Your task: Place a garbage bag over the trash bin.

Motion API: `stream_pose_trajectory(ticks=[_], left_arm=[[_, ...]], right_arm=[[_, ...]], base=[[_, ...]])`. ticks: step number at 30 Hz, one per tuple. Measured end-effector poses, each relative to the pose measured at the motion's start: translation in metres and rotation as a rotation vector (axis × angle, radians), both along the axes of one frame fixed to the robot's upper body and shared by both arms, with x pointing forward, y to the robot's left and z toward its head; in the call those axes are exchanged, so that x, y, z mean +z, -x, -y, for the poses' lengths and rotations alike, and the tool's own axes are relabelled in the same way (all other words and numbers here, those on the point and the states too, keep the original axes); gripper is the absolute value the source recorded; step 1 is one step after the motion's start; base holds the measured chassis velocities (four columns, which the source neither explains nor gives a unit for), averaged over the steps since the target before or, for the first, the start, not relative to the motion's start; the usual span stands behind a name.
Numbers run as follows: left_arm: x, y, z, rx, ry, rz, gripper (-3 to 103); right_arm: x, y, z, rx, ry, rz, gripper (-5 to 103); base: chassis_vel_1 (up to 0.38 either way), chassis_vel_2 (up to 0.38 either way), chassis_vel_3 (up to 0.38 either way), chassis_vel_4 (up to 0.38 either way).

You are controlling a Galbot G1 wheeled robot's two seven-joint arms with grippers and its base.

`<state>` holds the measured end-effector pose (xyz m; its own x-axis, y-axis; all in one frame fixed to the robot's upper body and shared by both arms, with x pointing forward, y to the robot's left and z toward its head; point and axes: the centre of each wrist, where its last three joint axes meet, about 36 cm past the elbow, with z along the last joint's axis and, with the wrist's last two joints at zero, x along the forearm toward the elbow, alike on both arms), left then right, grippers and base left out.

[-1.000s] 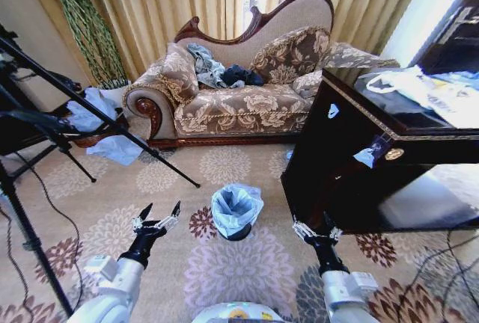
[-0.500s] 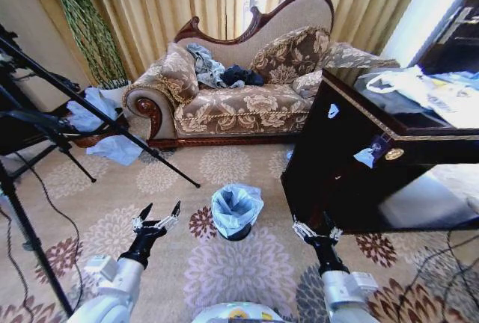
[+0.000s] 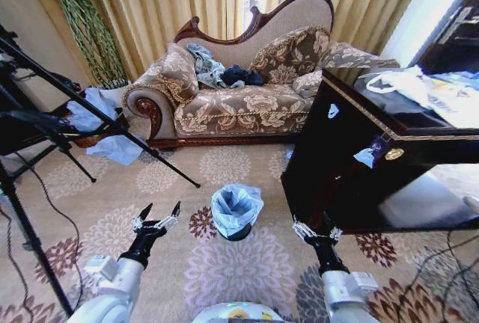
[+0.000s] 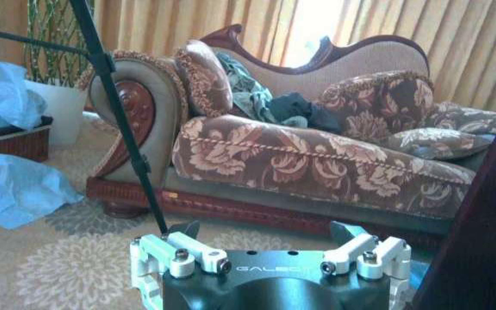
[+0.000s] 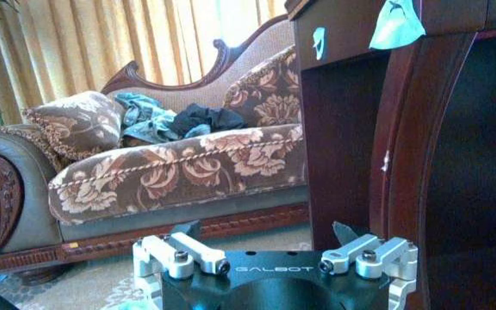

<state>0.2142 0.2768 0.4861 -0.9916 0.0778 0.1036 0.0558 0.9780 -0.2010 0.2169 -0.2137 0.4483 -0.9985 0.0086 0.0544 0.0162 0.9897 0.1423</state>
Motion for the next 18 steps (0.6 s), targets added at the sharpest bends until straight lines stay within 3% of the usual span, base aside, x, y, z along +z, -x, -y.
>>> stream_pose_trajectory(ticks=[18], left_arm=[[0.0, 0.0, 0.0, 0.0, 0.0, 0.0, 100]], right_arm=[[0.0, 0.0, 0.0, 0.0, 0.0, 0.0, 100]], base=[[0.0, 0.0, 0.0, 0.0]])
